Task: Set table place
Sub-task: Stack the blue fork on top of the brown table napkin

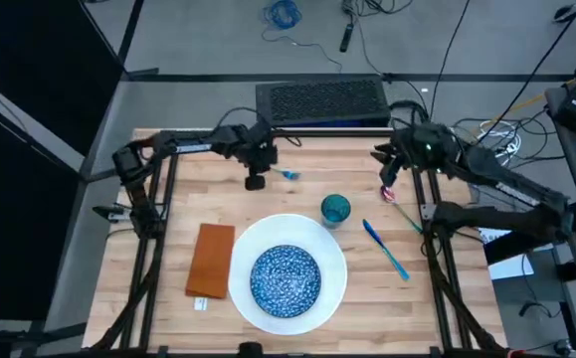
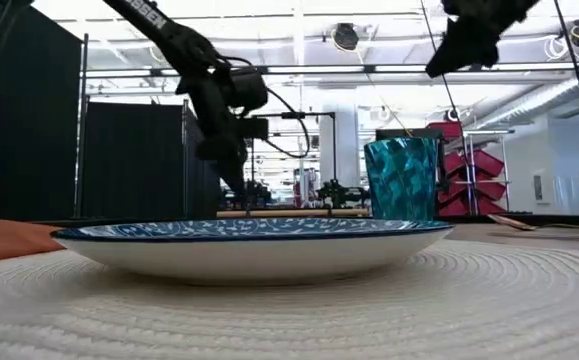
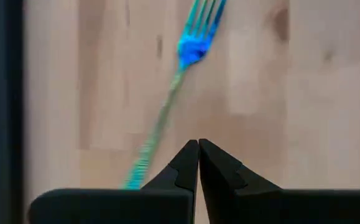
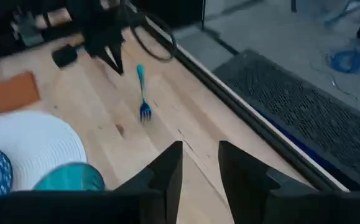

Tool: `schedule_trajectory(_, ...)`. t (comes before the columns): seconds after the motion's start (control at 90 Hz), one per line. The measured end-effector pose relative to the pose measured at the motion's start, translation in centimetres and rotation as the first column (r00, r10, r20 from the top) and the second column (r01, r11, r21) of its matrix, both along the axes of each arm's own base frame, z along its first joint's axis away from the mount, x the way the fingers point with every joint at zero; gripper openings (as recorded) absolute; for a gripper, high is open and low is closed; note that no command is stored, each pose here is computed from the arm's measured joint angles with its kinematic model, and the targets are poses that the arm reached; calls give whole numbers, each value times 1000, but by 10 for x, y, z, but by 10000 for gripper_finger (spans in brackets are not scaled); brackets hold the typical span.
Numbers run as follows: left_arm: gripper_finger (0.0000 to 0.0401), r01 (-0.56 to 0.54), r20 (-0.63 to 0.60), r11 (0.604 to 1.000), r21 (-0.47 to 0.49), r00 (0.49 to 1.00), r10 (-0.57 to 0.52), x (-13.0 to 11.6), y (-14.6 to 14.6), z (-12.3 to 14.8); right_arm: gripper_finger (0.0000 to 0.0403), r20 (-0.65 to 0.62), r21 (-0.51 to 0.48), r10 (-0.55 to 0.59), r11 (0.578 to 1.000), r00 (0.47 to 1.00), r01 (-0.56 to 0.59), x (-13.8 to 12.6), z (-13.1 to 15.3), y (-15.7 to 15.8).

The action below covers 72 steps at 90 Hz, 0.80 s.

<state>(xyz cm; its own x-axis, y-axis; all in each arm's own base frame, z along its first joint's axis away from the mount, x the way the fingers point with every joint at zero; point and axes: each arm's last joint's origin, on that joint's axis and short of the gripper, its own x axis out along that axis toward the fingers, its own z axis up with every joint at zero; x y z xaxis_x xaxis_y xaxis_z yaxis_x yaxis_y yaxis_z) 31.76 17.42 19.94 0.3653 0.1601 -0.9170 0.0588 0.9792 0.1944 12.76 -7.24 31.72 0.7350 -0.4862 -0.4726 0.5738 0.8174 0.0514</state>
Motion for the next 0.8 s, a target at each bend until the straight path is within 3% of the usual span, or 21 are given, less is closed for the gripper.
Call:
schedule_trajectory(0.189, 0, 4, 85, 993, 120, 996, -14, 22, -17, 13, 91, 67, -46, 4, 999, 998, -1, -7, -8, 4)
schedule_trajectory(0.3, 0, -101, 187, 993, 60, 978, 88, 34, -24, 26, 91, 100, -65, 7, 998, 995, -1, -10, -2, 5)
schedule_trajectory(0.389, 0, -97, 252, 995, -13, 963, 97, 39, -29, 29, 91, 119, -71, 18, 997, 993, -9, -11, 0, 6)
schedule_trajectory(0.544, 7, -73, 356, 997, -38, 931, 82, 50, -34, 34, 91, 123, -67, 31, 997, 992, -23, -11, 0, 7)
schedule_trajectory(0.667, 37, -29, 398, 989, -145, 913, 85, 53, -37, 35, 91, 123, -65, 31, 998, 992, -23, -11, 0, 7)
schedule_trajectory(0.8, 85, -99, 379, 983, -155, 913, 151, 51, -36, 34, 91, 123, -61, 32, 998, 992, -24, -11, 0, 7)
